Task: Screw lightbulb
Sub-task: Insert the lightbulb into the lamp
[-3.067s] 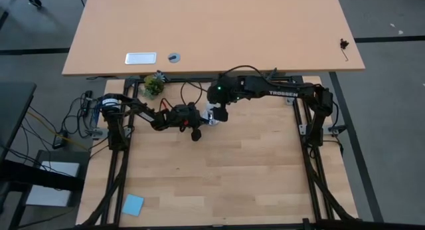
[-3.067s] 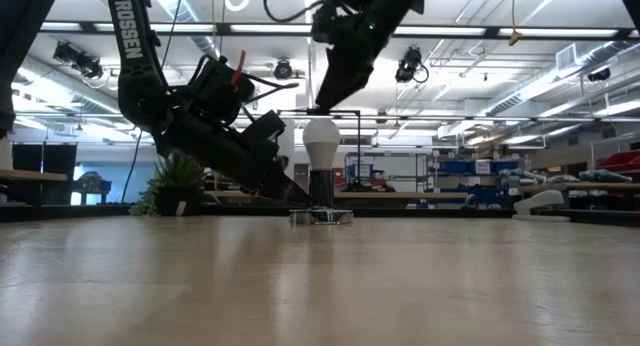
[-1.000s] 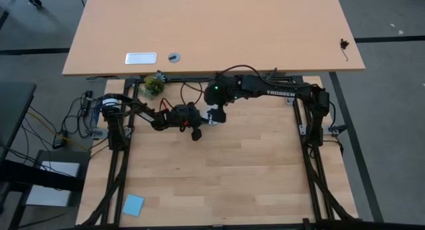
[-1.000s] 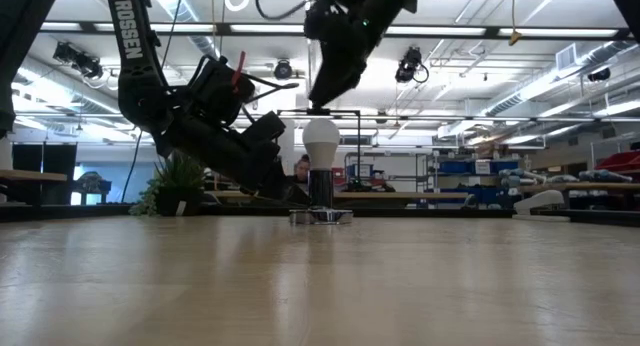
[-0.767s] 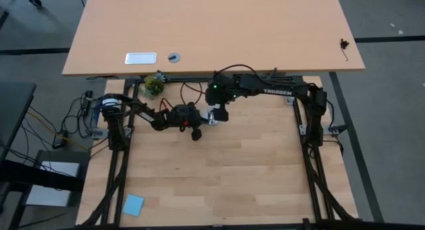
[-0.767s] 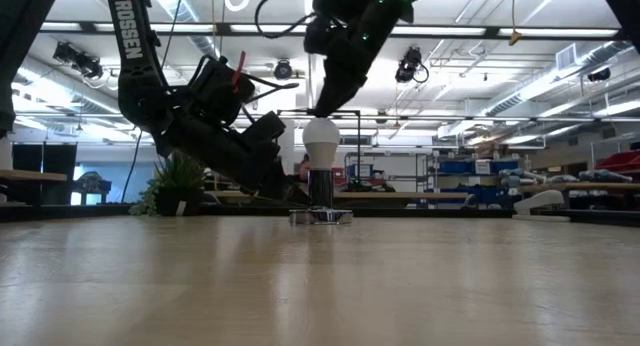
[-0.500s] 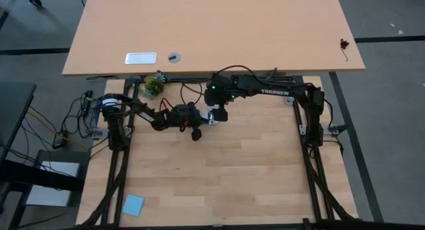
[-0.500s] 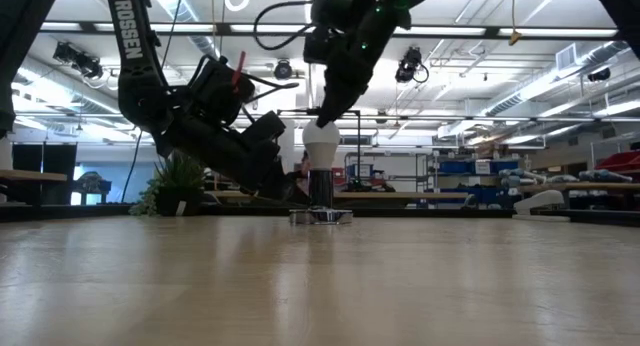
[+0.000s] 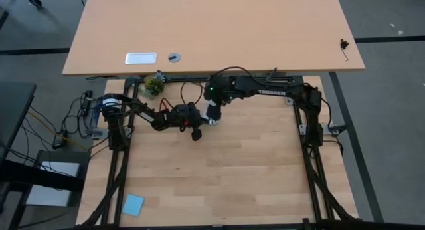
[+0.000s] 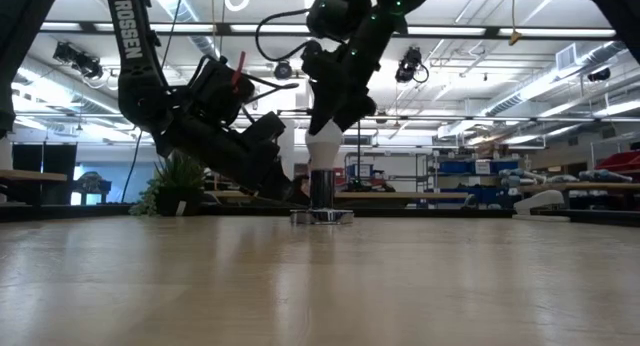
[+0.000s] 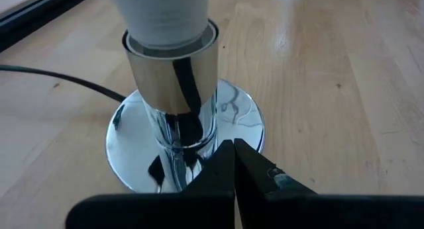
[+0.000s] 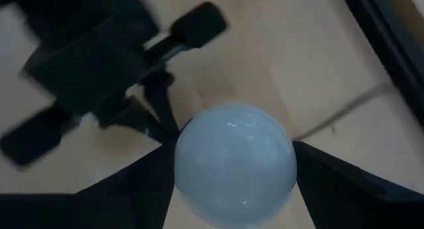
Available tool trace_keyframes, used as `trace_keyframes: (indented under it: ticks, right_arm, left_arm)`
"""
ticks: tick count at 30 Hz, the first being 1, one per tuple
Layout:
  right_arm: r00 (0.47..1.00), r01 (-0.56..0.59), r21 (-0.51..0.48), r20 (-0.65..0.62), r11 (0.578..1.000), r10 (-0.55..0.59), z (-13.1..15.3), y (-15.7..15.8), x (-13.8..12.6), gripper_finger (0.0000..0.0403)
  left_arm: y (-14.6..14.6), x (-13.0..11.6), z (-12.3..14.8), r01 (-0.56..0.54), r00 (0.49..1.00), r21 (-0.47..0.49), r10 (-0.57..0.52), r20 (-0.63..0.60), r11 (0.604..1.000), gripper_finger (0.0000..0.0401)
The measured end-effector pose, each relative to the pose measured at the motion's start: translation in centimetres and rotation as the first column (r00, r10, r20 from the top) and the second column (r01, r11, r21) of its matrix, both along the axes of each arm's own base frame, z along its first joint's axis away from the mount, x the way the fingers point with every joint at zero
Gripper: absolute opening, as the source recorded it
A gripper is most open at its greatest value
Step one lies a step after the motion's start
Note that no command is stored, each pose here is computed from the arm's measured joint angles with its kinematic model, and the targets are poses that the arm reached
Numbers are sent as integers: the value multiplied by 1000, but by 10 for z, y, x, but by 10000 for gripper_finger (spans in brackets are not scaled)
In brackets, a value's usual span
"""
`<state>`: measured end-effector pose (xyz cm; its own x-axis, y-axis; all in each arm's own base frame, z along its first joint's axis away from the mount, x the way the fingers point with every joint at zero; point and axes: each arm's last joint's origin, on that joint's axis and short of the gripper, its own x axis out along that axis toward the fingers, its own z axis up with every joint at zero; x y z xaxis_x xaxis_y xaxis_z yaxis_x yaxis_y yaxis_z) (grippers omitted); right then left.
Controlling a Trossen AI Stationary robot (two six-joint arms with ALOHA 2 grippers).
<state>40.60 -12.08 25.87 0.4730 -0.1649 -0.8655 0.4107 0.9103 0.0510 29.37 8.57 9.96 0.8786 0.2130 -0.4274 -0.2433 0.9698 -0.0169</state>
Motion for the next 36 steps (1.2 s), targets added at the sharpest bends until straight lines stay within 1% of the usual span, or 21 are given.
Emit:
trace_keyframes:
  ticks: [2, 3, 4, 6, 9, 10, 14, 17, 19, 21, 23, 25, 28, 36]
  right_arm:
    - [993, 117, 54, -8, 992, -117, -1, 0, -2, 295]
    - [988, 156, 76, -9, 985, -156, -2, 0, -2, 298]
    - [985, 175, 87, -11, 981, -174, -2, 0, -2, 302]
    - [986, 166, 87, -13, 982, -165, -3, 3, -1, 311]
    - [994, 110, 61, -32, 992, -108, -7, 10, 0, 325]
    - [996, 85, 48, -20, 995, -84, -6, 11, 2, 330]
    - [1000, 2, -21, 26, 1000, -2, 10, 15, 1, 344]
    - [996, -88, -91, -4, 992, 88, 11, 17, 1, 350]
    - [982, -186, -161, -22, 969, 185, 18, 17, 2, 351]
    - [955, -295, -222, -47, 929, 292, 24, 17, 3, 351]
    - [920, -391, -252, -82, 885, 383, 25, 17, 2, 349]
    - [893, -449, -258, -95, 856, 440, 24, 15, 2, 346]
    - [868, -495, -235, -84, 837, 490, 24, 14, 1, 340]
    - [849, -525, -234, -89, 818, 520, 23, 12, 0, 324]
  left_arm:
    - [0, 0, 0, 0, 1000, 0, 0, 0, 1000, 1]
    - [0, 0, 0, 0, 1000, 0, 0, -1, 1000, 1]
    - [0, 0, 0, 0, 1000, 0, 0, 1, 1000, 1]
    - [0, 0, 0, -2, 1000, -4, 3, 3, 1000, 1]
    - [0, 0, 0, -3, 1000, -5, 3, 2, 1000, 1]
    - [0, 0, 0, -3, 1000, -6, 3, 2, 1000, 1]
    - [0, 0, 0, -3, 1000, -6, 3, 2, 1000, 1]
    - [0, 0, 0, -3, 1000, -6, 3, 2, 1000, 1]
    - [0, 0, 0, -3, 1000, -6, 3, 0, 1000, 1]
    - [0, 0, 0, -3, 1000, -6, 3, 1, 1000, 1]
    - [0, 0, 0, -3, 1000, -7, 3, -1, 1000, 1]
    - [0, 0, 0, -3, 1000, -7, 3, 0, 1000, 1]
    - [0, 0, 0, -3, 1000, -7, 3, -2, 1000, 1]
    - [0, 0, 0, -3, 1000, -7, 3, -1, 1000, 1]
